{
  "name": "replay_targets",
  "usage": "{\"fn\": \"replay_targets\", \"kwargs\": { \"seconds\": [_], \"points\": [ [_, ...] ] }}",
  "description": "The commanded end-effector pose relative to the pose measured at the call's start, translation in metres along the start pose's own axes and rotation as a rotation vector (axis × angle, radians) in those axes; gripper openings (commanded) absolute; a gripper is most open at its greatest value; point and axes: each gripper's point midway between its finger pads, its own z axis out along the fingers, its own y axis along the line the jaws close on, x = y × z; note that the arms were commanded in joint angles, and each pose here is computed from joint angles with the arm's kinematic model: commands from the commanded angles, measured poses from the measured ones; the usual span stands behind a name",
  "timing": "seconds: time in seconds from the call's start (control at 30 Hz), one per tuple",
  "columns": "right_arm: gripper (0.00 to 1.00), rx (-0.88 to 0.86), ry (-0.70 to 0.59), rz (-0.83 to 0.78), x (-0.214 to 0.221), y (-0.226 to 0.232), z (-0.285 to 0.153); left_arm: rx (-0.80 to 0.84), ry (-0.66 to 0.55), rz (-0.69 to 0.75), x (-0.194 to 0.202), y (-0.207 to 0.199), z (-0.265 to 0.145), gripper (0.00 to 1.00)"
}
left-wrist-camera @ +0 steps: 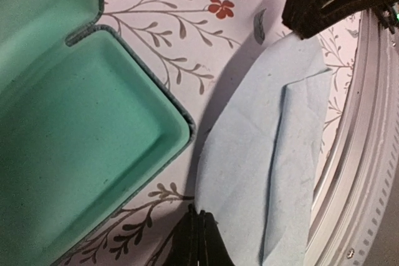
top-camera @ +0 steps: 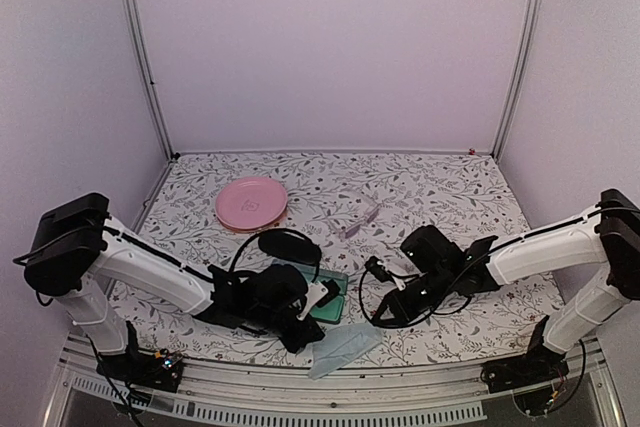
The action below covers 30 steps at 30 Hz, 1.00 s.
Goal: Organize the sunglasses
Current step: Pick up the glasses cleaning cloth from the corner of the board, then fold the glasses cleaning cloth at the center of the board.
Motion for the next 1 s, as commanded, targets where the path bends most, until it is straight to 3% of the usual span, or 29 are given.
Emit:
{"fn": "replay_targets", "kwargs": {
  "seconds": [0.0,0.3,0.6,0.97],
  "points": [
    [0.00,0.009,-0.041,-0.031,-0.006,0.004,-0.017,0.038,-0.004,0.037,-0.014,-0.018,-0.007,0.00],
    [0.00,0.095,-0.104,-0.010,-0.001,-0.006,-0.050,0.106,-0.086,0.118,-0.064,-0.052,-0.015,0.00],
    [0.00,0.266,-0.204,0.093,-0.001,-0.041,-0.083,0.079,-0.144,0.197,-0.118,-0.061,-0.005,0.00],
    [0.00,0.287,-0.358,0.090,-0.019,-0.036,-0.119,0.060,-0.166,0.222,-0.135,-0.061,-0.010,0.00]
  ]
}}
